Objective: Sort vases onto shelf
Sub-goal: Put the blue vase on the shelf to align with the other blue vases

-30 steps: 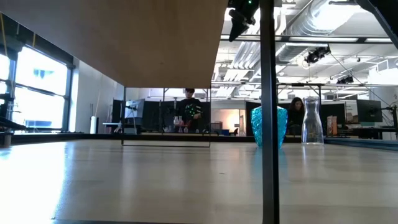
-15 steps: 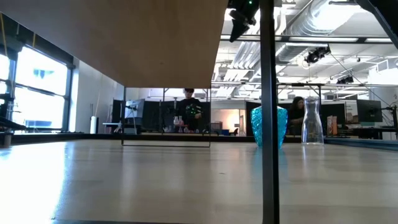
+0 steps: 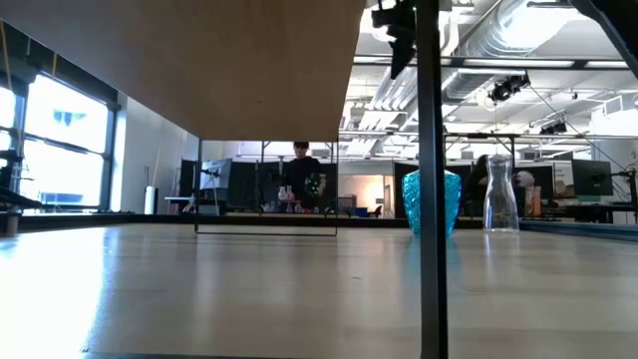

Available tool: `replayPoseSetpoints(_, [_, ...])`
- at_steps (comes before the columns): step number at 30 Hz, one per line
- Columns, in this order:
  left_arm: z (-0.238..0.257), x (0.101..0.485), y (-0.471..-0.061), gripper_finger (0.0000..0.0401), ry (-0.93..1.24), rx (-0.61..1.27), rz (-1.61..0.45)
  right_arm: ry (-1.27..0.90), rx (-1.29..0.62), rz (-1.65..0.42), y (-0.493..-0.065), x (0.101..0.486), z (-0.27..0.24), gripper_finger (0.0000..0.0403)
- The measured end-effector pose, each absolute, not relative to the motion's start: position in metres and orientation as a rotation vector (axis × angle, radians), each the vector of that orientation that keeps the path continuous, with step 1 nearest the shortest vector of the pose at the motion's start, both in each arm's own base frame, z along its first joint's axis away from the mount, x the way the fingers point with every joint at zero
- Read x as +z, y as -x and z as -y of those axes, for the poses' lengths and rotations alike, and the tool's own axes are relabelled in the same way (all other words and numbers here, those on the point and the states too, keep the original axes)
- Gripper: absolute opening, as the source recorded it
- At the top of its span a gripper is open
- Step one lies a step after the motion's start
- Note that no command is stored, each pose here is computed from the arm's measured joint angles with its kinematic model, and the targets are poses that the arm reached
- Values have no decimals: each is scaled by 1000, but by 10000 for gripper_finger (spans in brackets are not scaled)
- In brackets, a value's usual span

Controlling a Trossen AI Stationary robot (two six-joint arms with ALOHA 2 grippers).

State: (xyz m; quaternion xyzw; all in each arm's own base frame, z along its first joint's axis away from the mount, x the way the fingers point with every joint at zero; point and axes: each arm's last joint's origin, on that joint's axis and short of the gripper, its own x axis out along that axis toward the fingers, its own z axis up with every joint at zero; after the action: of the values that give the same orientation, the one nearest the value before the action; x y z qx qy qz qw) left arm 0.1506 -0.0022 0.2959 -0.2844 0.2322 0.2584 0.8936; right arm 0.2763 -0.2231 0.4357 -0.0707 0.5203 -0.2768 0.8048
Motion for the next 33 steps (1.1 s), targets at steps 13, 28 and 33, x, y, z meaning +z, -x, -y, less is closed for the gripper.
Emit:
replayPoseSetpoints(13, [-6, 322, -80, 0, 478, 491, -250, -210, -250, -1199, -292, 402, 182, 0])
replayPoseSetpoints(28, [-6, 316, -51, 0, 442, 382, -303, -416, -446, -1530, -288, 320, 139, 0])
replayPoseSetpoints(33, [-6, 314, -50, 0, 438, 371, -332, -547, -374, -1520, -292, 300, 122, 18])
